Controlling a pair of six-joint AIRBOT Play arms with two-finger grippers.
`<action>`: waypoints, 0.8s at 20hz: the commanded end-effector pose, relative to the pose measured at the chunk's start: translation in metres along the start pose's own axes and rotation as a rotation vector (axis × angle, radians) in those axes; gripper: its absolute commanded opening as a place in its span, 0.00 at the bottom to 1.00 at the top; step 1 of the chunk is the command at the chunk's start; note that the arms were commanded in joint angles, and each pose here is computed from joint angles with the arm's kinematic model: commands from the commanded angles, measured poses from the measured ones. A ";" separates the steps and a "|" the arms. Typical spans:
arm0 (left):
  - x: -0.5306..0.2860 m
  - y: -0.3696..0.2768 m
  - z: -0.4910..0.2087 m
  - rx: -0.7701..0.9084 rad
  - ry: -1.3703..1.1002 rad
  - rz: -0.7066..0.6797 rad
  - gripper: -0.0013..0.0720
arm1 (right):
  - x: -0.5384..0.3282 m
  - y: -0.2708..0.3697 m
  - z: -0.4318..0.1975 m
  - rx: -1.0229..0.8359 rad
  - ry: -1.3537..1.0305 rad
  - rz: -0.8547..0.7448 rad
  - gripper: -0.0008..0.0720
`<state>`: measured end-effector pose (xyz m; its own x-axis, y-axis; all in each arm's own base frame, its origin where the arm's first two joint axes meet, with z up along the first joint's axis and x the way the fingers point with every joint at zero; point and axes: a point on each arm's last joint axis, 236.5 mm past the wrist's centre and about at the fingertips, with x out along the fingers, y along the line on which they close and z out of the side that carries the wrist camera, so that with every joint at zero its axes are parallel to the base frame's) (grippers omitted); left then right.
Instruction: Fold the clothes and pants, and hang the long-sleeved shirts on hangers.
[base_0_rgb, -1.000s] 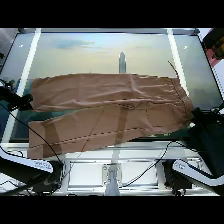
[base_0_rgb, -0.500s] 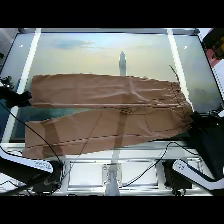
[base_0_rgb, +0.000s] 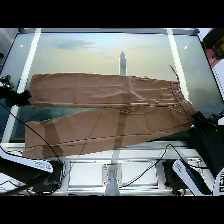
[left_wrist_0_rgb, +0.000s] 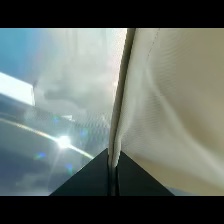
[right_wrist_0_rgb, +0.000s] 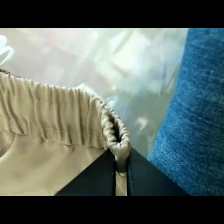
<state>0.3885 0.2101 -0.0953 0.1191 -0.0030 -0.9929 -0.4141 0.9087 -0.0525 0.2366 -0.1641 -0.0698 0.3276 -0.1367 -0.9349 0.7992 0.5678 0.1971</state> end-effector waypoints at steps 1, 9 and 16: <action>0.000 0.000 -0.018 0.002 0.077 -0.001 0.05 | -0.003 -0.001 0.003 0.003 -0.027 0.000 0.07; -0.006 -0.001 -0.045 -0.021 0.190 -0.013 0.90 | -0.003 0.006 0.000 0.028 -0.014 0.025 0.07; -0.069 0.026 -0.047 -0.038 0.110 0.109 0.77 | -0.003 0.007 0.000 0.032 -0.014 0.031 0.07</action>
<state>0.3406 0.2012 -0.0619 -0.0251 -0.0291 -0.9993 -0.4470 0.8944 -0.0148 0.2401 -0.1612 -0.0655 0.3550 -0.1344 -0.9251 0.8046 0.5478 0.2292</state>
